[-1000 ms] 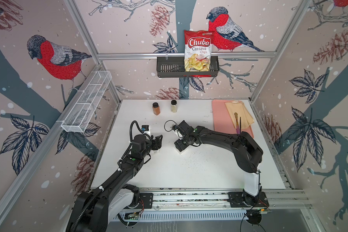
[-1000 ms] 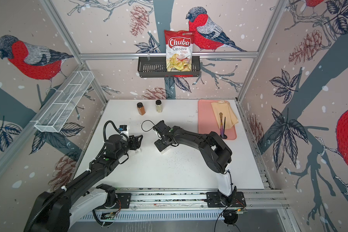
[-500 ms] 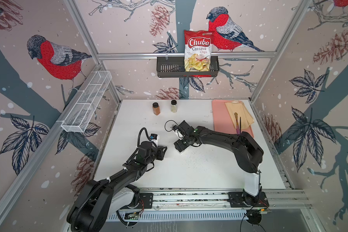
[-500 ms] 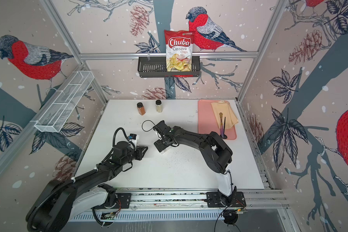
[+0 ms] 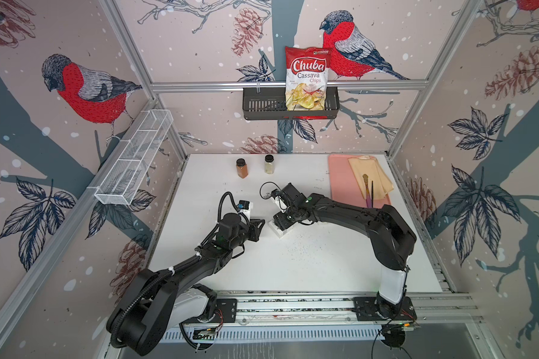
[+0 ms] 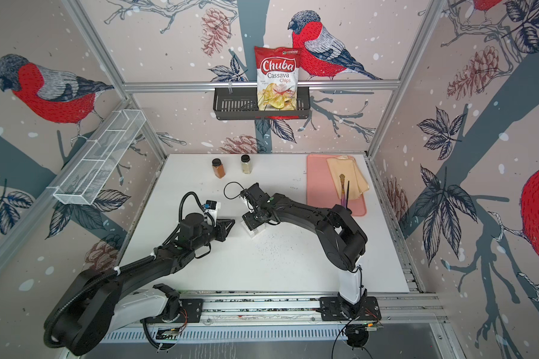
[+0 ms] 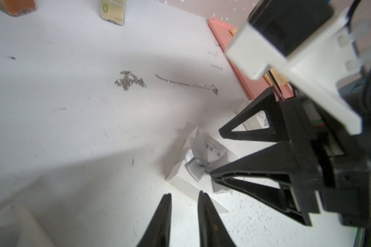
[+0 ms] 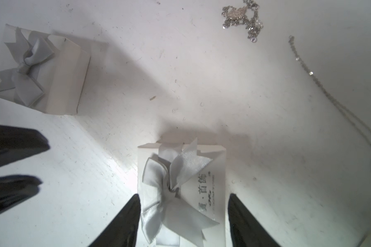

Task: Take the necklace out of the lift-off lid jewelry box
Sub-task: Close the lid on the jewelry box, then move the jewelry box to the center of the board.

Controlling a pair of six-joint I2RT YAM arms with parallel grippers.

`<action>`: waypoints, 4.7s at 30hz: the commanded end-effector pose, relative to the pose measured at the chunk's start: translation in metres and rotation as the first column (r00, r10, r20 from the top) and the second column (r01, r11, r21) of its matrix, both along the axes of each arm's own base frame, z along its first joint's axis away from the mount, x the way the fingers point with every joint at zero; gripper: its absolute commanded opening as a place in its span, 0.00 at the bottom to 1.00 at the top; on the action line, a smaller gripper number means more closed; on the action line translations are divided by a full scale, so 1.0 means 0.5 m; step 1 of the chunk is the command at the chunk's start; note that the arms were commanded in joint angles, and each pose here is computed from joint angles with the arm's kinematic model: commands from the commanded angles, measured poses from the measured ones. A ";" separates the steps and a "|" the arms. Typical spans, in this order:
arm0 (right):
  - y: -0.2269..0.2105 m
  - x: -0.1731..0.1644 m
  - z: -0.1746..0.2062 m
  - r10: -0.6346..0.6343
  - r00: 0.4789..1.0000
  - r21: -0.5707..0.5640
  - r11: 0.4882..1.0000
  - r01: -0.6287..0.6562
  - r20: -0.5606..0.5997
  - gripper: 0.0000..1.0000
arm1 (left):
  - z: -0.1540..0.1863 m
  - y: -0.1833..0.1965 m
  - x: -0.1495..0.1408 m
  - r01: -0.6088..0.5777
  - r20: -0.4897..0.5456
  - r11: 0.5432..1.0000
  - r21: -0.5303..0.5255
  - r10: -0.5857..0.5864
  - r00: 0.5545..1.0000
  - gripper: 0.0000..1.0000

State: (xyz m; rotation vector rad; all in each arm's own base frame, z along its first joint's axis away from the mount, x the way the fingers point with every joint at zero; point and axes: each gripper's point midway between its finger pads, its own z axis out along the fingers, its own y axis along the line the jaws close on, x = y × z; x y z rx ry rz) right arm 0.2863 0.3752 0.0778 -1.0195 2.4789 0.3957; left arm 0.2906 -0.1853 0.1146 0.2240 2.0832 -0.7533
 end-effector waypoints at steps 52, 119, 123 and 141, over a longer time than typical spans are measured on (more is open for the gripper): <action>-0.186 0.062 -0.089 -0.346 0.938 -0.149 0.927 0.345 0.020 0.81 | 0.132 0.235 0.015 -0.499 0.192 0.866 0.006 0.489 0.851 0.37; -0.111 0.016 0.097 -0.118 0.990 0.305 0.948 0.087 0.083 0.90 | -0.107 0.183 0.038 -0.369 -0.258 0.893 0.258 0.431 0.865 0.96; -0.113 0.014 0.097 -0.123 0.989 0.308 0.947 0.093 0.080 0.90 | -0.104 0.134 0.047 -0.300 -0.277 0.933 0.199 0.347 0.896 0.91; -0.147 0.042 0.083 -0.307 0.951 0.282 0.915 0.288 0.027 0.85 | 0.024 -0.064 0.075 -0.208 -0.228 0.976 -0.066 0.188 0.955 0.89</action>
